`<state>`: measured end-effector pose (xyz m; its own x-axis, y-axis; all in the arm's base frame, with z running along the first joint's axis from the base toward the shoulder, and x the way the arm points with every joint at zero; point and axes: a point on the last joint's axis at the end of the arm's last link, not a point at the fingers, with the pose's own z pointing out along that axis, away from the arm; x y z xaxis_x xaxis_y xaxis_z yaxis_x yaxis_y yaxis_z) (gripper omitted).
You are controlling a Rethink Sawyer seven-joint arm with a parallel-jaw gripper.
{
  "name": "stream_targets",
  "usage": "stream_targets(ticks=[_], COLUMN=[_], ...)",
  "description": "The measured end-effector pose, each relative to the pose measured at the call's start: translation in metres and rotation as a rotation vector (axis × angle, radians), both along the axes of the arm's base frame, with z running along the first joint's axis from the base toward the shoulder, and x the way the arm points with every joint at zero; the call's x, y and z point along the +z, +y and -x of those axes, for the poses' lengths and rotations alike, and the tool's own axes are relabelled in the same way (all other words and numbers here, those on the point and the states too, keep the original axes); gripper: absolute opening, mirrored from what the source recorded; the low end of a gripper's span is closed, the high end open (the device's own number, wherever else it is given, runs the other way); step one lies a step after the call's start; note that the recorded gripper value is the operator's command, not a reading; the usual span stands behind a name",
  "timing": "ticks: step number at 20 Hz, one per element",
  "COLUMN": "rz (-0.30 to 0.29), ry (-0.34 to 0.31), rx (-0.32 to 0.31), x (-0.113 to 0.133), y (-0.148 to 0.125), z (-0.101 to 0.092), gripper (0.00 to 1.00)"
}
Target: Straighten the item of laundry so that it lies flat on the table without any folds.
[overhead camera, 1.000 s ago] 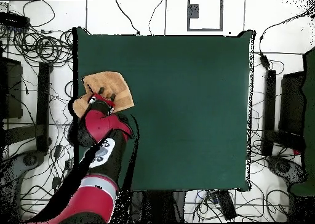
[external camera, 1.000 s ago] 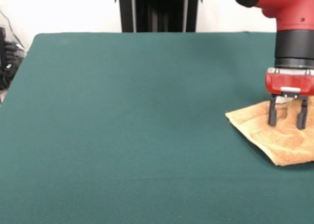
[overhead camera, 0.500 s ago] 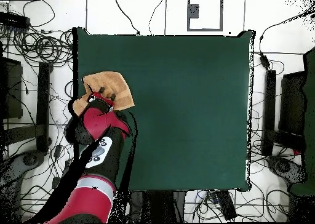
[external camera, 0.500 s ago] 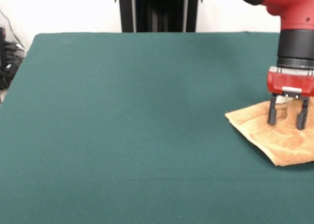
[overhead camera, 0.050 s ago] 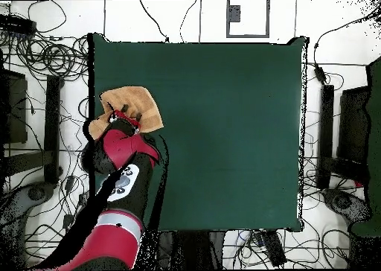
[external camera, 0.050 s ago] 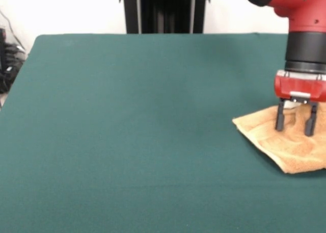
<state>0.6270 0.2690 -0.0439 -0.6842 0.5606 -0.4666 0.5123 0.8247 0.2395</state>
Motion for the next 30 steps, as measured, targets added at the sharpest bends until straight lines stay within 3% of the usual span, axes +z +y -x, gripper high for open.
stream_targets(ticks=[4,5,12,30], rz=[-0.019,-0.026,-0.044,-0.047], ry=[0.003,0.004,0.012,0.003], rx=[-0.012,-0.016,-0.043,-0.036], x=[-0.001,-0.001,-0.004,-0.005], y=[-0.001,-0.001,-0.011,-0.011], z=[-0.003,-0.004,-0.009,-0.007], gripper=[1.0,0.0,0.0,0.0])
